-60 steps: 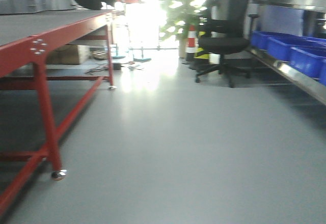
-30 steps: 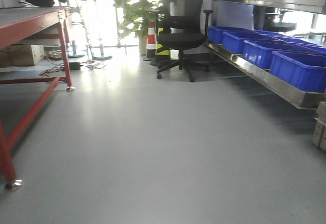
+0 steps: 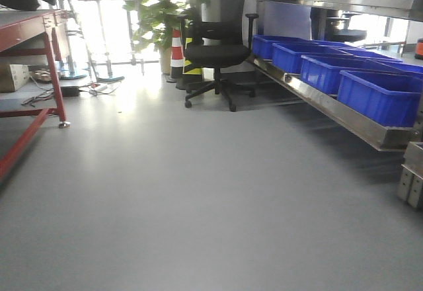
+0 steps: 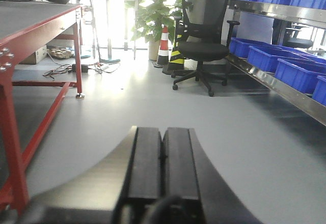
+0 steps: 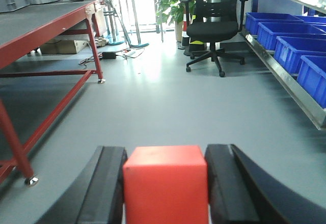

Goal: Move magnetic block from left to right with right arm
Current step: 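Drive the base along the red table toward the office chair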

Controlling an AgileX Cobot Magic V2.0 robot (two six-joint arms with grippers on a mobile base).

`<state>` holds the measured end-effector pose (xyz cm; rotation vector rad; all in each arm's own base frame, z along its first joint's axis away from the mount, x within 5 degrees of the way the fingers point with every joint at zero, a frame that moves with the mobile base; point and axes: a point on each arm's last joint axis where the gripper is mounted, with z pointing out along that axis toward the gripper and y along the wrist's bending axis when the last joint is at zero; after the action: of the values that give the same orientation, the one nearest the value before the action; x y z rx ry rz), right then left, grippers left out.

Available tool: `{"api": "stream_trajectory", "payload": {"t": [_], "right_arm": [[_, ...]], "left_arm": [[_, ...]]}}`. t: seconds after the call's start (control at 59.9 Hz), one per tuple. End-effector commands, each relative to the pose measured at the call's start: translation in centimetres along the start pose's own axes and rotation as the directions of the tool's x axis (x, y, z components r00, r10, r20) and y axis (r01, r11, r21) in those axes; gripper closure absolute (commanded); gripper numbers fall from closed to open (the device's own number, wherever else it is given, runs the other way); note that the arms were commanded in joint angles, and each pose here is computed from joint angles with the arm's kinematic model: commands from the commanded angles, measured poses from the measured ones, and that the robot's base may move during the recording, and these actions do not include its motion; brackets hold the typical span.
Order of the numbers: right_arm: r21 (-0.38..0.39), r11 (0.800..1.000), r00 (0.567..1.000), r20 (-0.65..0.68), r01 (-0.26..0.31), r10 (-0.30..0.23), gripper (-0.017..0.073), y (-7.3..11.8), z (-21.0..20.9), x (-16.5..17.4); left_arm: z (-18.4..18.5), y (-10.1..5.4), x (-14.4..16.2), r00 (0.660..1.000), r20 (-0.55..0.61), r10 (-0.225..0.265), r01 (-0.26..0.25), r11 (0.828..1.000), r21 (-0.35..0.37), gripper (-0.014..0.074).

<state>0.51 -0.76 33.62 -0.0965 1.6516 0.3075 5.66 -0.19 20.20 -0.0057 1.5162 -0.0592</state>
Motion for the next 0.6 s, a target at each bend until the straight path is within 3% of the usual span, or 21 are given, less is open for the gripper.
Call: {"api": "stream_trajectory", "payload": {"t": [0.0, 0.585], "right_arm": [[-0.009, 1.000, 0.995, 0.096, 0.023, -0.022, 0.0440, 0.24, -0.07, -1.54], [-0.009, 1.000, 0.995, 0.097, 0.023, -0.022, 0.0440, 0.24, -0.07, -1.55]], "left_arm": [[-0.12, -0.02, -0.53, 0.996, 0.092, -0.007, 0.006, 1.000, 0.004, 0.0710], [-0.12, -0.02, -0.53, 0.996, 0.092, -0.007, 0.006, 1.000, 0.004, 0.0710]]}}
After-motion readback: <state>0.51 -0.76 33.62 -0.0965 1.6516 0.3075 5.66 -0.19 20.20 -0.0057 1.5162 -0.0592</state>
